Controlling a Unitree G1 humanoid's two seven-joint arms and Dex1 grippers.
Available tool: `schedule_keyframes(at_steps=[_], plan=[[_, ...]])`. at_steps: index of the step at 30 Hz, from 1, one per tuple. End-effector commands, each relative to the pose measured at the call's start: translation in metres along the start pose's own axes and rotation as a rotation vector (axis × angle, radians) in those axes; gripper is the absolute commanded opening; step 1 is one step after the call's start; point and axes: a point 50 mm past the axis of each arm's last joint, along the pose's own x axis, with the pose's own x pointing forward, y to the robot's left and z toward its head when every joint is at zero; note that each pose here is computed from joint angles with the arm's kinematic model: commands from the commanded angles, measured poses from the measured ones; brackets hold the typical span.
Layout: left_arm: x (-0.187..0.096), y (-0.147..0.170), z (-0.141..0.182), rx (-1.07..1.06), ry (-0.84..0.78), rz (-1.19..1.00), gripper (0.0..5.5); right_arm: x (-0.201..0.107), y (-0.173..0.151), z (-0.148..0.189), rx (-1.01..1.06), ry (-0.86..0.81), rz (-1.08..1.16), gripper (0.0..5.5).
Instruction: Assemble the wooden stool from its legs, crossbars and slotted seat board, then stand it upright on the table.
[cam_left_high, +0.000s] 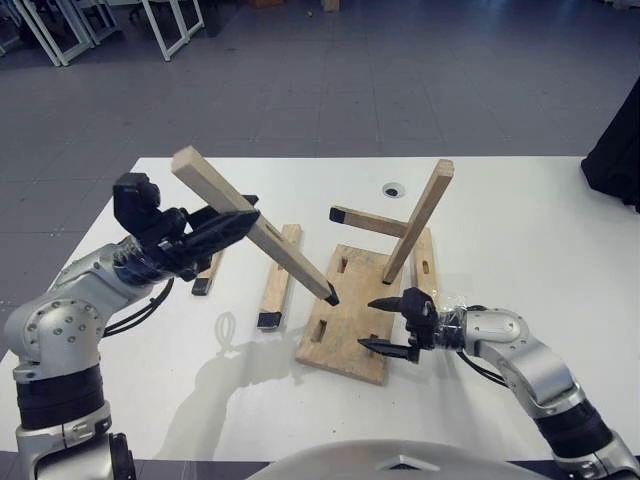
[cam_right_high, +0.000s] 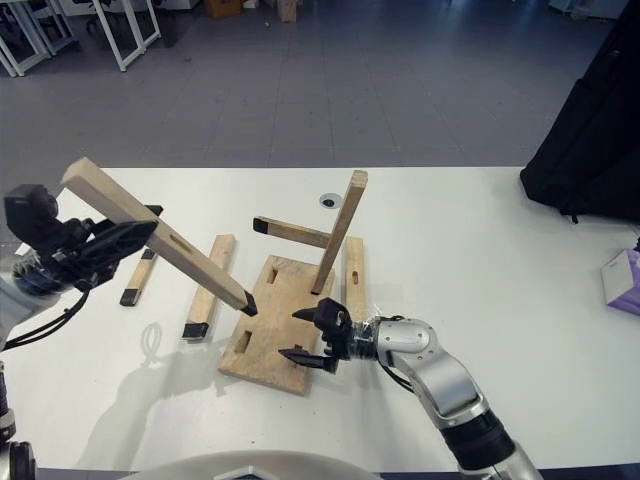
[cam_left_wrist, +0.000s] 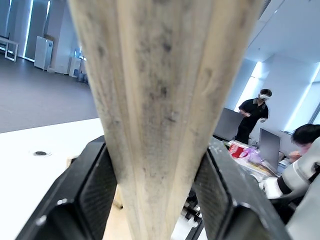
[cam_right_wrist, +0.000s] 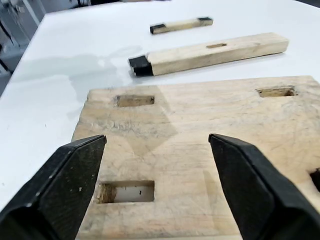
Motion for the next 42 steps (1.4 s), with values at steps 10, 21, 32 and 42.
schedule_keyframes(at_steps=[10, 21, 32, 42], plan=[[0.020, 0.016, -0.016, 0.203, 0.015, 0.276, 2.08, -0.023, 0.002, -0.020, -0.234, 0.422, 0.160, 3.78], [0.027, 0.027, -0.024, 0.256, -0.022, 0.166, 2.08, -0.045, -0.025, -0.023, -0.433, 0.539, 0.227, 3.78], [0.039, 0.036, -0.054, 0.196, 0.102, 0.025, 2.08, -0.054, -0.039, -0.022, -0.469, 0.546, 0.252, 3.78], [0.033, 0.052, -0.028, 0.189, 0.197, -0.005, 2.08, -0.049, -0.031, -0.026, -0.473, 0.533, 0.274, 3.78]])
